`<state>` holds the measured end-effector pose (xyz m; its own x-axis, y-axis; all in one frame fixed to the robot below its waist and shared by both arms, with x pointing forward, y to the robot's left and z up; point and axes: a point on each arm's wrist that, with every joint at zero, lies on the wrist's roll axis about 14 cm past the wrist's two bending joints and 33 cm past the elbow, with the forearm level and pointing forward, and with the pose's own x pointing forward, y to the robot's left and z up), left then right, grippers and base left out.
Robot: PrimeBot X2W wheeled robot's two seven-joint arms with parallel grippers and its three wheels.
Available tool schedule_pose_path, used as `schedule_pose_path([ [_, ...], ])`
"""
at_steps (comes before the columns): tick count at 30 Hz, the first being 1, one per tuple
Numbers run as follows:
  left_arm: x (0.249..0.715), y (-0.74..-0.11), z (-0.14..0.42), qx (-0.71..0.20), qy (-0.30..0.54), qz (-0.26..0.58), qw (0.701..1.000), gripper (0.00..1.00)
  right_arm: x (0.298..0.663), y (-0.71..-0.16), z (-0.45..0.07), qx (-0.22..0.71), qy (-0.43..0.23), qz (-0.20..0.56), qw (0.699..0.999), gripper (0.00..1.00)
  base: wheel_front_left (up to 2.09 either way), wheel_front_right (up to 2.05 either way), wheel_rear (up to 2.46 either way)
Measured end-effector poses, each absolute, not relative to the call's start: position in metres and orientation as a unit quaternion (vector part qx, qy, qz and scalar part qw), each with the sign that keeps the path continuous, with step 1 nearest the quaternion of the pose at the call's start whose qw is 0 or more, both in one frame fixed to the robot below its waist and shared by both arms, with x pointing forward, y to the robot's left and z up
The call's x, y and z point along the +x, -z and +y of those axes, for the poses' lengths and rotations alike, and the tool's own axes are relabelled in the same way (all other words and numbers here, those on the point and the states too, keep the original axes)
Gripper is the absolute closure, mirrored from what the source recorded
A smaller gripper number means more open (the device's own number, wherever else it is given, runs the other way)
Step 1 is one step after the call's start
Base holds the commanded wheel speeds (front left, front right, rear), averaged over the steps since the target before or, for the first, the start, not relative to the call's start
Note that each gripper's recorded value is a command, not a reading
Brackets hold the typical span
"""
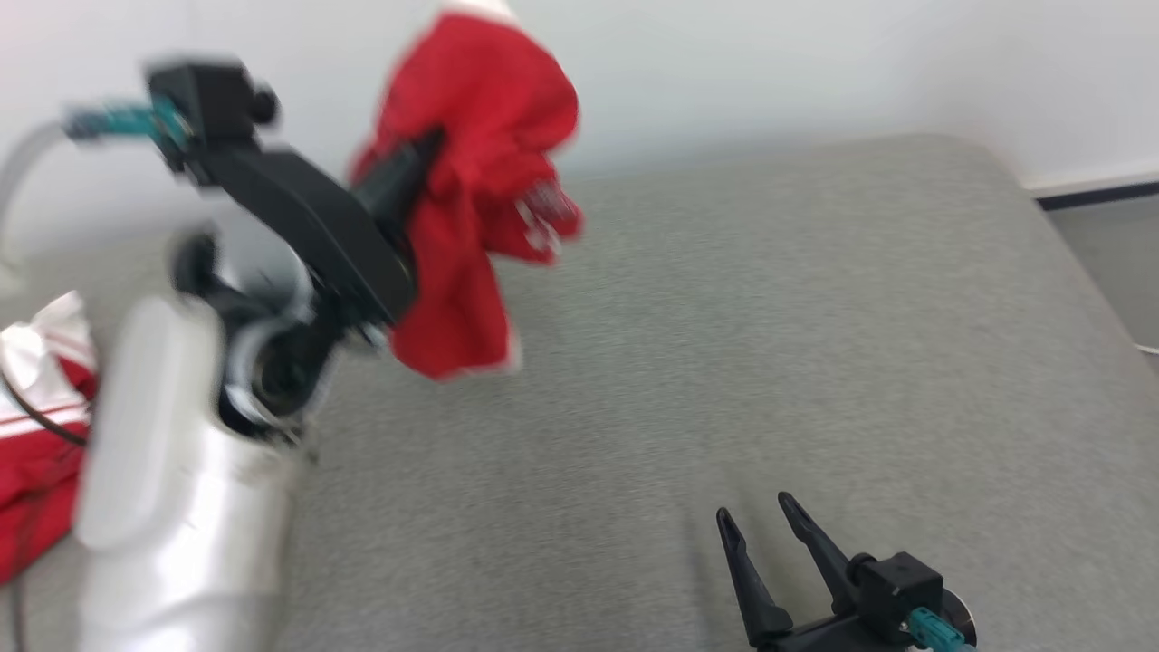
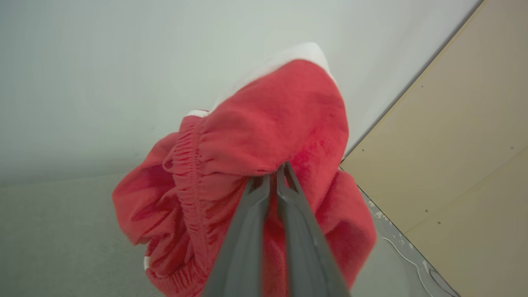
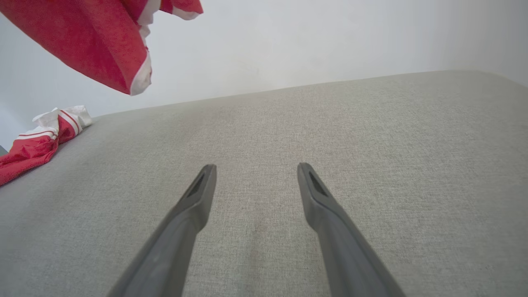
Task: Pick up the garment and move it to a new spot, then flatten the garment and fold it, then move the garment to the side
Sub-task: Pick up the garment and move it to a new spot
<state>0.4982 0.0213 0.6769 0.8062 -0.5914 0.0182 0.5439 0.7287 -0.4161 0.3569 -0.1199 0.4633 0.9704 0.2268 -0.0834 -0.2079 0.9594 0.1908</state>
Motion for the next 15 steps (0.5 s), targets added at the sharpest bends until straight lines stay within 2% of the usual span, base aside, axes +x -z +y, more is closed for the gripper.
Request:
schedule_pose_path([
  [2,0.491,-0.648,-0.004,-0.238,0.322,0.091,0.912,1.0,0.35,-0.464,-0.131,0.087,-0.093,0.052,0.99,0.0,0.0,0.0,0.0],
  [8,0.473,-0.567,-0.051,-0.244,0.32,0.149,0.903,1.0,0.333,-0.477,-0.166,0.071,-0.039,0.036,0.996,0.0,0.0,0.0,0.0],
  [12,0.455,-0.521,-0.082,-0.209,0.331,0.179,0.903,1.0,0.321,-0.483,-0.19,0.065,0.001,0.029,0.997,0.0,0.0,0.0,0.0],
  [13,0.449,-0.51,-0.088,-0.193,0.337,0.183,0.903,0.8,0.317,-0.483,-0.195,0.065,0.01,0.029,0.997,0.0,0.0,0.0,0.0],
  [14,0.444,-0.502,-0.094,-0.178,0.342,0.184,0.904,0.0,0.314,-0.482,-0.2,0.065,0.019,0.03,0.997,0.0,0.0,0.0,0.0],
  [15,0.441,-0.495,-0.097,-0.17,0.343,0.185,0.905,0.0,0.311,-0.482,-0.205,0.066,0.027,0.03,0.997,0.0,0.0,0.0,0.0],
])
